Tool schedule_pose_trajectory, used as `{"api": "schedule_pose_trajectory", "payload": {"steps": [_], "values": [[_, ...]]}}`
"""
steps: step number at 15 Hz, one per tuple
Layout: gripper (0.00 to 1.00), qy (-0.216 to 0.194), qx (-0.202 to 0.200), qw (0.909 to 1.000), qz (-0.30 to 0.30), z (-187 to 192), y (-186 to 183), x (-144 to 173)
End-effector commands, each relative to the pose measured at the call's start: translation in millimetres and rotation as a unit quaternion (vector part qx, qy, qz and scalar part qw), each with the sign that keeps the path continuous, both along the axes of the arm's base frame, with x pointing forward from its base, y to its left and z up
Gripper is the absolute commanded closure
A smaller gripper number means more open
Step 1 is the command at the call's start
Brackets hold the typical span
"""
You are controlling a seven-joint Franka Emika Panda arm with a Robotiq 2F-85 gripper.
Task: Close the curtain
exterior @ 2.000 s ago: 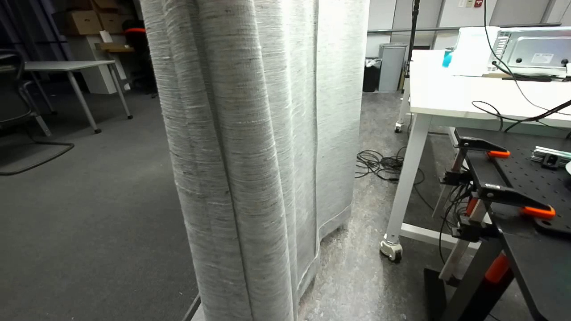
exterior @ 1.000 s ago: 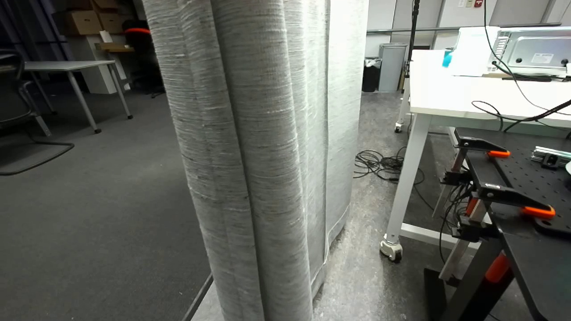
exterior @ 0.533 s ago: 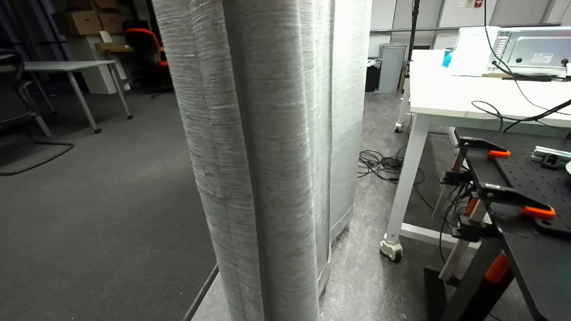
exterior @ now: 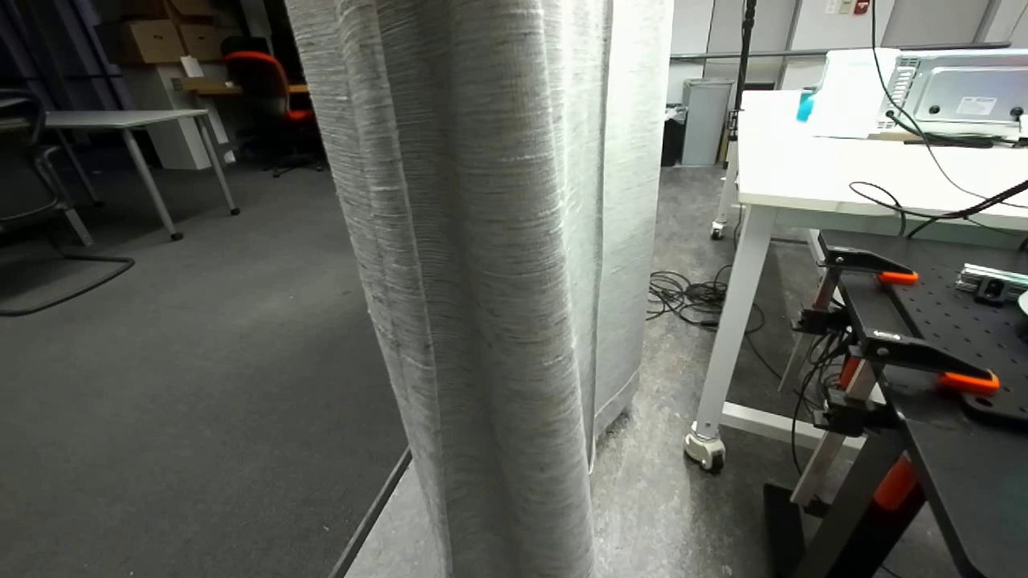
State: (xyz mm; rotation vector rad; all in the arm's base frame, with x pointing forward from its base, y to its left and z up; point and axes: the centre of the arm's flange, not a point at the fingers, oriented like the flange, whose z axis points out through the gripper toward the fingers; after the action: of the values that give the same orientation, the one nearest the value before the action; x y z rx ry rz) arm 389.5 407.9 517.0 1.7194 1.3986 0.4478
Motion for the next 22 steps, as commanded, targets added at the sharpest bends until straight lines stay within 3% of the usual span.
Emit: {"api": "schedule_pose_trajectory", "payload": {"steps": [1, 5, 10, 17, 22], "values": [[0.98, 0.0, 0.0, 1.0, 0.0, 0.0, 0.0, 0.0], [1.0, 0.01, -0.006, 0.9999, 0.011, 2.6, -0.7, 1.8], [1.0, 0.052, -0.06, 0.9938, 0.078, 5.4, 1.8, 7.9], [1.0, 0.128, -0.111, 0.9727, 0.159, 11.7, 4.3, 13.3], [1.0, 0.168, -0.126, 0.9545, 0.211, 18.1, 6.1, 16.6]]}}
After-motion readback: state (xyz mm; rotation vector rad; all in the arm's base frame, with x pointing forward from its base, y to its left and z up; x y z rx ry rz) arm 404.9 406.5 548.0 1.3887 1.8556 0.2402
